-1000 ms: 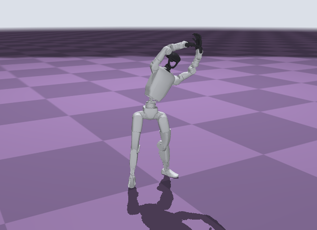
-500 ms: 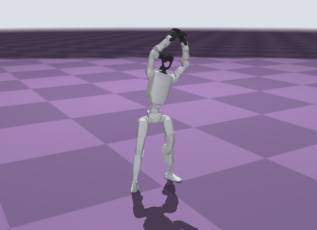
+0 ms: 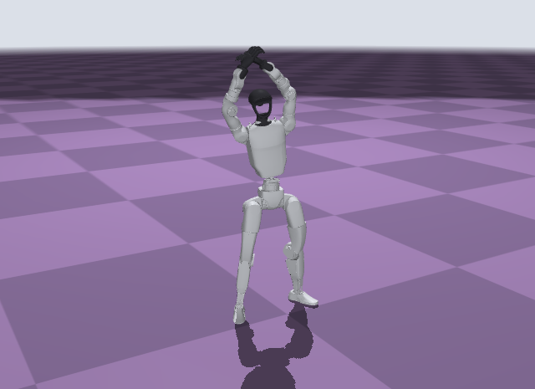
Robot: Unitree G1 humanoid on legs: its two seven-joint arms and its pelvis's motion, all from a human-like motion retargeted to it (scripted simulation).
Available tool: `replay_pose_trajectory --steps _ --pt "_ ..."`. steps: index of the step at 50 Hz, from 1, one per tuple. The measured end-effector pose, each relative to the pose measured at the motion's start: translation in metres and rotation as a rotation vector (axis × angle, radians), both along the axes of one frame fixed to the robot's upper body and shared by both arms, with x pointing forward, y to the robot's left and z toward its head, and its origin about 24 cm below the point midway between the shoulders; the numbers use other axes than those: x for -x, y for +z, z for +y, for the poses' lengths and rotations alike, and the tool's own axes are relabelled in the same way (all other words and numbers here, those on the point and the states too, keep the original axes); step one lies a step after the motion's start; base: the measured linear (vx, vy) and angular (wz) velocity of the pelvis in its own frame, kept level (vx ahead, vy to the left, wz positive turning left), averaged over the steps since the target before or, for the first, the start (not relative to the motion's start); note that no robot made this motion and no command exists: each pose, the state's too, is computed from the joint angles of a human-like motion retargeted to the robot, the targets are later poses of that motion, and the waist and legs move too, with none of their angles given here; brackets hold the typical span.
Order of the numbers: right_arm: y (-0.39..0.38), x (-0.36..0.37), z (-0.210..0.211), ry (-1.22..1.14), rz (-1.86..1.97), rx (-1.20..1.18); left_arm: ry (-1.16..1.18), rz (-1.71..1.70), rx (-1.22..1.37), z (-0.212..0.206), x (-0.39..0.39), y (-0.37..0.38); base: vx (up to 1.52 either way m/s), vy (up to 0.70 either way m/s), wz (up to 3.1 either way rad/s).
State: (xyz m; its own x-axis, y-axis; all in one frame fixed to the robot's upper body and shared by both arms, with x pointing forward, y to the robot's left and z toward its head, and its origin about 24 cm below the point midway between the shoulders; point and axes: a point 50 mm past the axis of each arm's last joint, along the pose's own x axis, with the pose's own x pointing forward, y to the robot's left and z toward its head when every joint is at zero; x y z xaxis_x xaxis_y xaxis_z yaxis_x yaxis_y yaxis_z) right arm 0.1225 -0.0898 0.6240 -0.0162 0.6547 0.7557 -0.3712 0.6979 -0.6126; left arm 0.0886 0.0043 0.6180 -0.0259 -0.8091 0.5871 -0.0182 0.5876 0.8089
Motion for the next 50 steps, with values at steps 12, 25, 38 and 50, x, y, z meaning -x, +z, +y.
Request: replay_pose_trajectory --steps 12,25,38,50 --pt "-0.005 -0.013 -0.022 0.018 -0.018 -0.092 0.044 -0.044 -0.124 -0.024 0.007 -0.011 0.00 -0.01 -0.01" --pt "-0.019 -0.030 -0.050 0.091 0.002 -0.171 0.095 -0.063 -0.267 -0.056 0.003 -0.031 0.00 0.00 0.00" --pt "-0.032 -0.054 -0.065 0.119 0.070 -0.211 0.129 -0.038 -0.327 -0.068 -0.015 -0.044 0.00 0.00 0.00" --pt "-0.029 -0.061 -0.054 0.037 0.097 -0.184 0.107 0.028 -0.236 -0.050 -0.033 -0.037 -0.02 0.00 -0.03"
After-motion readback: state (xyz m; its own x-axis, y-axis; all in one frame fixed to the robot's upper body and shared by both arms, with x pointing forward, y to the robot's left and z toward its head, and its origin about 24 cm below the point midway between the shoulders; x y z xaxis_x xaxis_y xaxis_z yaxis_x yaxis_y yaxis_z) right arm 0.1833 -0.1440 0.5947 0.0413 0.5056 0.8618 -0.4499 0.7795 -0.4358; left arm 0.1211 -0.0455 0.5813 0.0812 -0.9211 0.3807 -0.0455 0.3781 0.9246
